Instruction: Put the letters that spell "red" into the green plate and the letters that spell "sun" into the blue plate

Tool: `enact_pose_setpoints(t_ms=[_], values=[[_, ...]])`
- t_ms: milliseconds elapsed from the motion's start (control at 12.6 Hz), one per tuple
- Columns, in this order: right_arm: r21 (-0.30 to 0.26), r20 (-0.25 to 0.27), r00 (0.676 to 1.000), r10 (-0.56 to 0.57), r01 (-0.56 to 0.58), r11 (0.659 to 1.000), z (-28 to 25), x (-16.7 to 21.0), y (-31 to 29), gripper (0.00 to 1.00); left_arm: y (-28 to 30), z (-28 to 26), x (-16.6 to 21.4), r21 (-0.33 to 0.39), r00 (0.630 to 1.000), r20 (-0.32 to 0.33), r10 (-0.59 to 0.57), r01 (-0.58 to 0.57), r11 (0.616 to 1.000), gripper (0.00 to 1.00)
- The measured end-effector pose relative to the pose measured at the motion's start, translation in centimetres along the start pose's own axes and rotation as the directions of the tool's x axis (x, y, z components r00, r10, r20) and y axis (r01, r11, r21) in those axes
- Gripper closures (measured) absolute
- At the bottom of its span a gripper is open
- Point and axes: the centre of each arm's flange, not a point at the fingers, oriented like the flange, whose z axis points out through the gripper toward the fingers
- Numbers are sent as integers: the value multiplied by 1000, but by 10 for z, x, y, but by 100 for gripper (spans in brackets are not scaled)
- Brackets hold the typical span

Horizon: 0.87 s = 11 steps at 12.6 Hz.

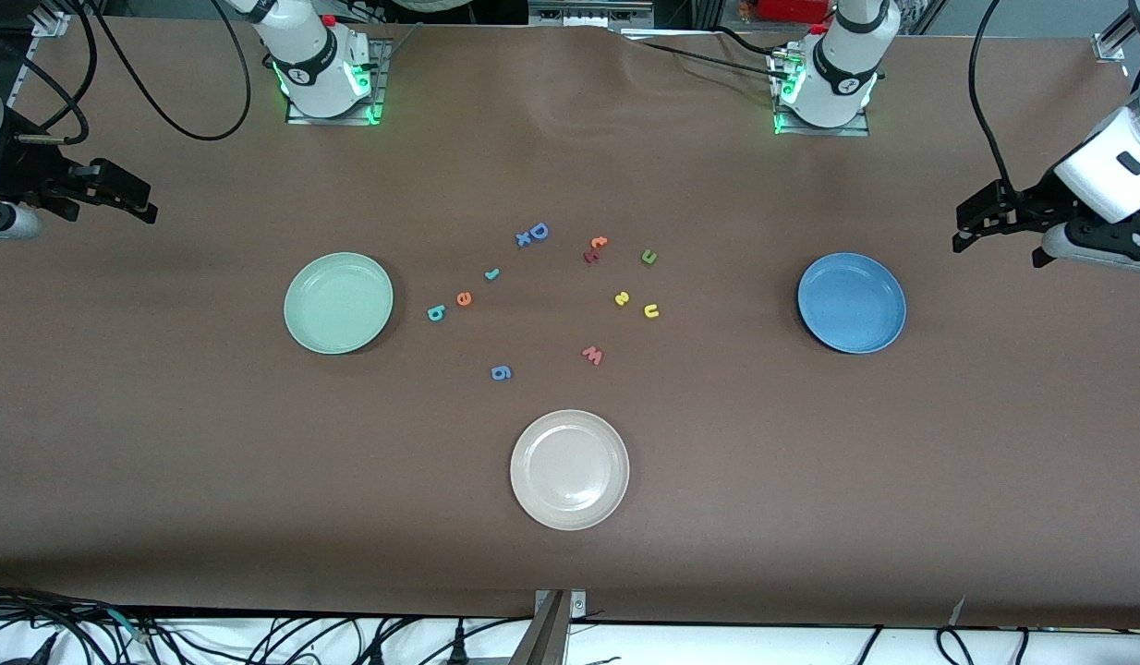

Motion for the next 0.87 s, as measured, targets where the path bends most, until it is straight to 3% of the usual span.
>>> enact_pose_setpoints(t_ms=[874], values=[[0,-1,1000,-1,1,1000,0,0,0,0,-5,-16,0,3,1000,-20,-10,10,1000,0]])
